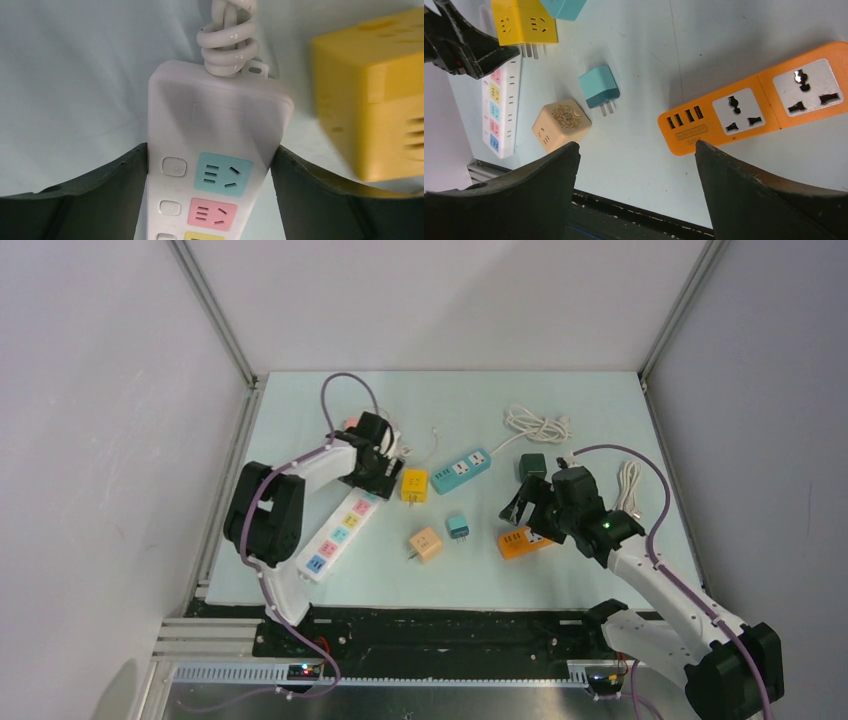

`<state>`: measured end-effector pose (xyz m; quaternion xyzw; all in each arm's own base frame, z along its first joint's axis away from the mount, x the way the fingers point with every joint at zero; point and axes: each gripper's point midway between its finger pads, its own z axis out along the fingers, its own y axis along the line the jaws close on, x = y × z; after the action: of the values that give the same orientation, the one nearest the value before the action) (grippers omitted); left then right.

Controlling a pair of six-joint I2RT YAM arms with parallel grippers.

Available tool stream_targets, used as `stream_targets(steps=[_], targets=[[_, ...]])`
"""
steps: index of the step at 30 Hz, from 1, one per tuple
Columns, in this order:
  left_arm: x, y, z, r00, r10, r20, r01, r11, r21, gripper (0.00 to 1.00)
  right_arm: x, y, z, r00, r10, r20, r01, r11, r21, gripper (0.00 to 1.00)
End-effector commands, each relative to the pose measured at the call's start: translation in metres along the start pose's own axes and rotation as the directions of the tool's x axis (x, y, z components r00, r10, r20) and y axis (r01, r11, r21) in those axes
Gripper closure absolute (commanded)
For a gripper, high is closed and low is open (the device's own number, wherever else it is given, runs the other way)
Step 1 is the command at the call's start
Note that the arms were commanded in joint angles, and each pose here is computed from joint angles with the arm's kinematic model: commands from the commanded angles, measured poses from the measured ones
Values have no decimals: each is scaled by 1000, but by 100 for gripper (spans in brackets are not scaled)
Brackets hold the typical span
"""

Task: Insert the plug

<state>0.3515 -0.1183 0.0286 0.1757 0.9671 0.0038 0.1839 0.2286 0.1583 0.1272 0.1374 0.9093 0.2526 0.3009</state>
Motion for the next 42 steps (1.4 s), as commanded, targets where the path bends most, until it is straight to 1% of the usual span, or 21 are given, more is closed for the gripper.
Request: stream_targets(steps=[1,5,12,15,20,23,26,29,30,31,32,33,34,35,36,37,38,39,40,41,42], targets=[[-39,-24,-6,984,151,97,-155,987,41,24,-7,11,0,999,18,32,-17,999,-38,11],[-49,-18,-7,982,157,103,-158,987,3,19,-8,13,0,999,17,39,-16,999,-42,12],[-52,0,-19,983,135,120,-126,988,-85,1,-2,10,5,1000,-8,19,8,1000,-20,8],[-55,7,-28,983,118,140,-103,988,-116,0,0,16,7,999,-49,21,50,998,-35,1],[-68,22,-62,972,39,233,6,983,-186,0,7,26,11,995,-103,-11,103,994,-26,1],[-73,18,-97,943,-38,330,89,986,-141,0,12,31,16,993,-119,-20,118,993,-14,1],[-69,7,-121,910,-132,393,166,985,-55,0,15,37,21,992,-125,-19,125,992,-16,2],[-51,-8,-143,866,-241,438,251,967,36,0,20,45,25,992,-127,-24,127,991,-36,5],[-40,-20,-139,868,-245,432,245,968,56,0,22,45,26,992,-126,-31,125,992,-35,7],[-37,-28,-151,841,-274,466,258,961,100,0,23,48,27,991,-127,-31,125,991,-44,8],[-27,-47,-146,846,-254,468,219,967,130,0,24,48,29,992,-124,-36,122,992,-44,10],[-25,-58,-157,829,-257,497,195,965,175,0,25,50,30,991,-124,-40,122,991,-54,10],[-17,-77,-152,830,-229,508,141,968,207,0,25,52,31,991,-124,-42,121,991,-60,11],[-21,-90,-164,801,-224,555,89,962,259,0,26,54,32,991,-122,-46,119,991,-68,12],[-6,-109,-160,814,-181,552,20,958,286,0,25,56,32,992,-119,-42,116,990,-76,12],[-2,-134,-165,804,-126,581,-87,942,325,0,26,59,31,992,-119,-50,114,989,-92,12],[11,-143,-157,814,-84,575,-139,933,333,0,27,62,30,991,-120,-52,114,988,-106,13],[18,-162,-160,803,-23,596,-228,911,343,0,28,65,29,991,-121,-58,113,986,-123,13],[27,-168,-152,808,15,590,-263,904,337,0,28,67,27,991,-123,-58,115,985,-131,13],[31,-178,-151,794,61,605,-319,889,328,0,28,68,25,990,-126,-60,116,983,-142,14],[38,-181,-140,802,91,590,-336,886,320,0,29,67,24,990,-128,-64,118,983,-139,14]])
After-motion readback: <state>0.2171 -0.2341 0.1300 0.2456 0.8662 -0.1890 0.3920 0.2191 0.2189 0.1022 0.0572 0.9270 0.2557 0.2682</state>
